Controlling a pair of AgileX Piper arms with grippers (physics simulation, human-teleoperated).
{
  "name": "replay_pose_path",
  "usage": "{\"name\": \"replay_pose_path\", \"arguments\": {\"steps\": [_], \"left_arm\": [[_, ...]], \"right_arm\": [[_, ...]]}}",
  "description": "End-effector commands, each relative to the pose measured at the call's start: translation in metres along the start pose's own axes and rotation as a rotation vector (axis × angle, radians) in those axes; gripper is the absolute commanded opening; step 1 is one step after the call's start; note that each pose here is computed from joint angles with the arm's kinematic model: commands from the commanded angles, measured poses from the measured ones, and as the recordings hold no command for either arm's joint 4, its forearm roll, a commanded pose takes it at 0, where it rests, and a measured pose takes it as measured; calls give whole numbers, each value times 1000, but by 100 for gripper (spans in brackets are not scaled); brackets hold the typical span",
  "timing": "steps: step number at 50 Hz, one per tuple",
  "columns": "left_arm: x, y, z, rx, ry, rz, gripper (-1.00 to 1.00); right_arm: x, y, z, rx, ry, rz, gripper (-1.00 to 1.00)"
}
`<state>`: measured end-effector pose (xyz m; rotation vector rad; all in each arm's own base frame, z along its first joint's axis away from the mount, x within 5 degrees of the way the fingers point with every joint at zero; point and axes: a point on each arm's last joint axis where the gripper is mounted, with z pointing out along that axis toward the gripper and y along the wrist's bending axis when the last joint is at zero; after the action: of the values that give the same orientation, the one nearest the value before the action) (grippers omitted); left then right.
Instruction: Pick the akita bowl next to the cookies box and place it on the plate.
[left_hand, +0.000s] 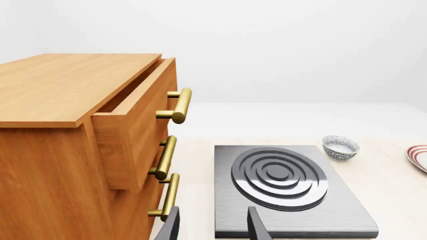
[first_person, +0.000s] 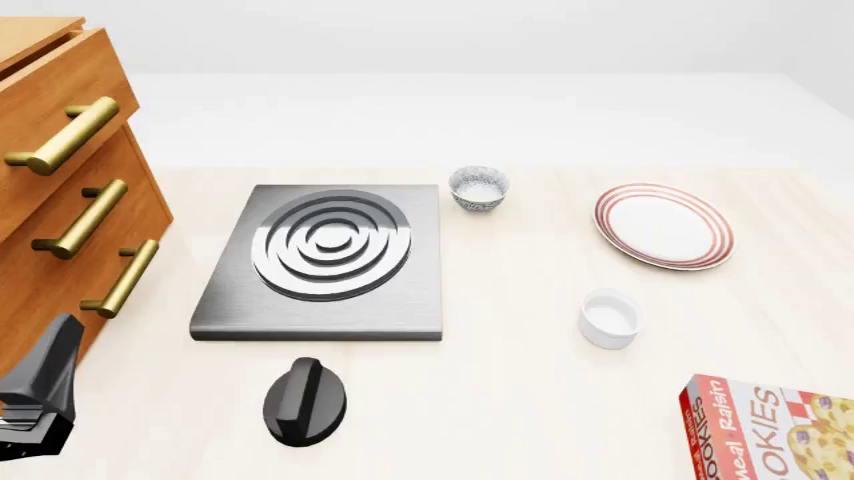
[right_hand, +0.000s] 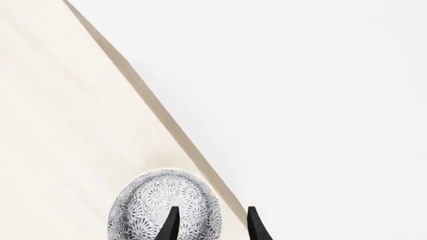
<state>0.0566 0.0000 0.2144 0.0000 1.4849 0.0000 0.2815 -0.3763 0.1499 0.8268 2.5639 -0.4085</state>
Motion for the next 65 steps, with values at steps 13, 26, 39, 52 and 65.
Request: {"name": "replay_pose_path", "arguments": {"steps": [13, 26, 39, 52, 65], "left_arm": [[0, 0, 0, 0, 0, 0, 100], [0, 0, 0, 0, 0, 0, 100], [0, 0, 0, 0, 0, 0, 100], [0, 0, 0, 0, 0, 0, 100], [0, 0, 0, 0, 0, 0, 100]], "right_arm": [[10, 6, 20, -13, 30, -17, 100], [18, -2, 21, 1, 22, -44, -100], [-8, 26, -17, -8, -77, -49, -100], [-38, 69, -72, -42, -209, -87, -100], [-55, 103, -98, -96, -239, -55, -100]]}}
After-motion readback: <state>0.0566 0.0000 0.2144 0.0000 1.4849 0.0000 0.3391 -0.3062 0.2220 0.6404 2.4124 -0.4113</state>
